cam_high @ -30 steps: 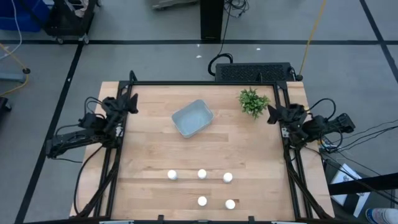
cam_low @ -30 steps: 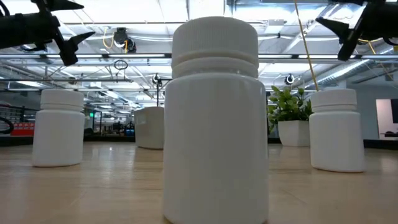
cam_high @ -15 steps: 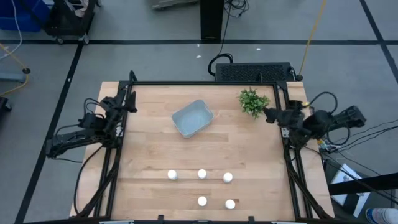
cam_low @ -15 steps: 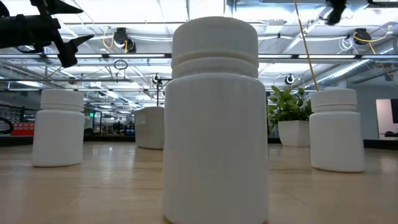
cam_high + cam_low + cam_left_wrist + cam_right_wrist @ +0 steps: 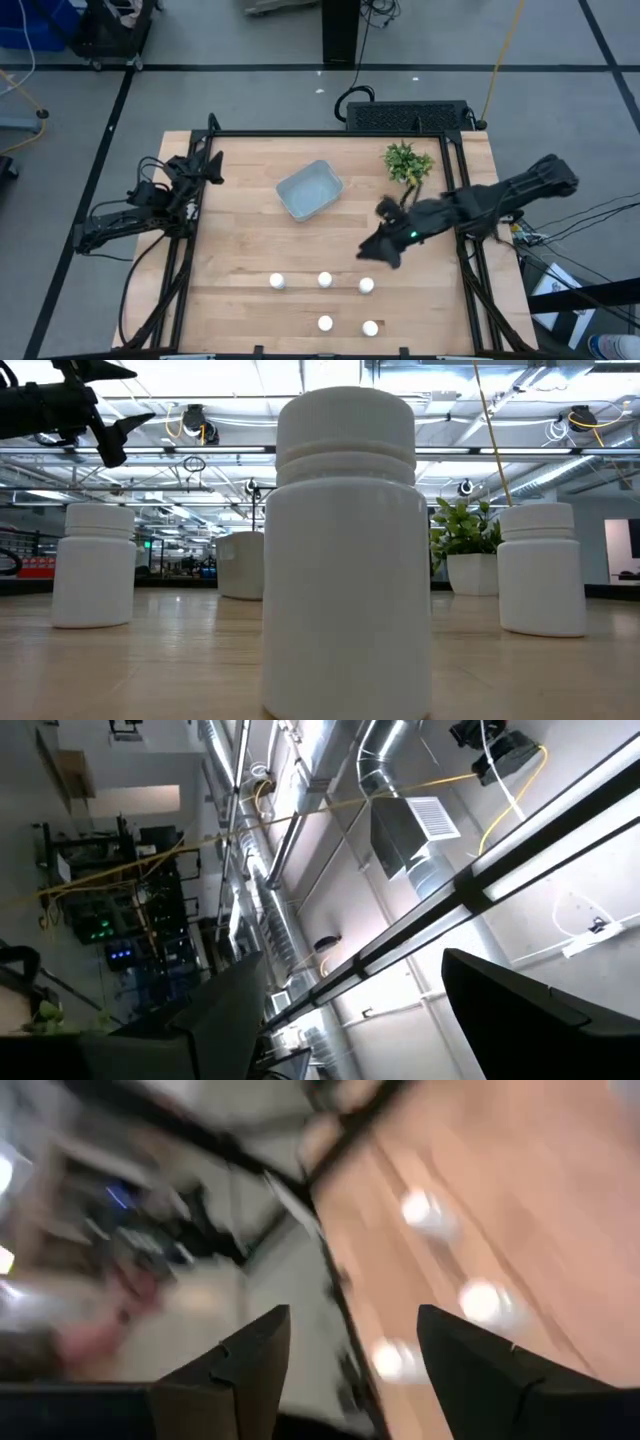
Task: Pick and place pill bottles into a basket
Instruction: Put the white pill bottle into the gray bin
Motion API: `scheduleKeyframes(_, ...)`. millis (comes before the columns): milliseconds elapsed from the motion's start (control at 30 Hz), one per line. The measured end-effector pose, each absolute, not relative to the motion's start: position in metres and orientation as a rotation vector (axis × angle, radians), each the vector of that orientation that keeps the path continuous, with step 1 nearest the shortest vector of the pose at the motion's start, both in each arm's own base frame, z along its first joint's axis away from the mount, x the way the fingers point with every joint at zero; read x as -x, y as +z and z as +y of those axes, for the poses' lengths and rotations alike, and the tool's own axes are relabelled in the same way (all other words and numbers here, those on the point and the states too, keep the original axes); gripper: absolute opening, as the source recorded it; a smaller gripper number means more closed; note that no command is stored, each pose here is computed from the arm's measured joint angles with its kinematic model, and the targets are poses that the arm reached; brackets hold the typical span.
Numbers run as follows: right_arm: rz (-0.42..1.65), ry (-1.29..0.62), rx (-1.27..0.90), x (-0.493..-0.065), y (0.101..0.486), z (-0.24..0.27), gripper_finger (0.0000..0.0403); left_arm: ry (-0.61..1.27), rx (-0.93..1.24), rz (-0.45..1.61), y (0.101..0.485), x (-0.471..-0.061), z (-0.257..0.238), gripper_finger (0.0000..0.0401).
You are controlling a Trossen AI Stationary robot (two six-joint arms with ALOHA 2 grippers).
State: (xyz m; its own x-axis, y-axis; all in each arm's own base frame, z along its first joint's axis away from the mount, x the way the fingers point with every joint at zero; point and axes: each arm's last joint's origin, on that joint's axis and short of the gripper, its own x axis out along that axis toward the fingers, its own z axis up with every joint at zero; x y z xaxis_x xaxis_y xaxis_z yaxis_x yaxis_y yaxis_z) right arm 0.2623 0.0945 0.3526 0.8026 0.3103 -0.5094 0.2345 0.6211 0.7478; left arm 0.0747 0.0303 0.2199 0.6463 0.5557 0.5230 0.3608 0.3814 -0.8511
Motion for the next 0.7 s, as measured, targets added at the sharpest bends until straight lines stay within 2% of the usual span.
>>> scheduleKeyframes(200, 1.002, -0.071, -0.756, -0.289, 0.342, 0.116, 0.0212, 0.124, 1.239, -0.914, 0.220, -0.075, 0.030, 0.0308)
scheduleKeyframes(367, 1.243, -0.190, -0.646, -0.300, 0.307, 0.131, 0.0215, 0.136, 1.239, -0.895, 0.219, -0.076, 0.030, 0.0308)
scheduleKeyframes(700, 1.329, -0.261, -0.628, -0.315, 0.273, 0.148, 0.0232, 0.143, 1.222, -0.885, 0.218, -0.076, 0.030, 0.0308)
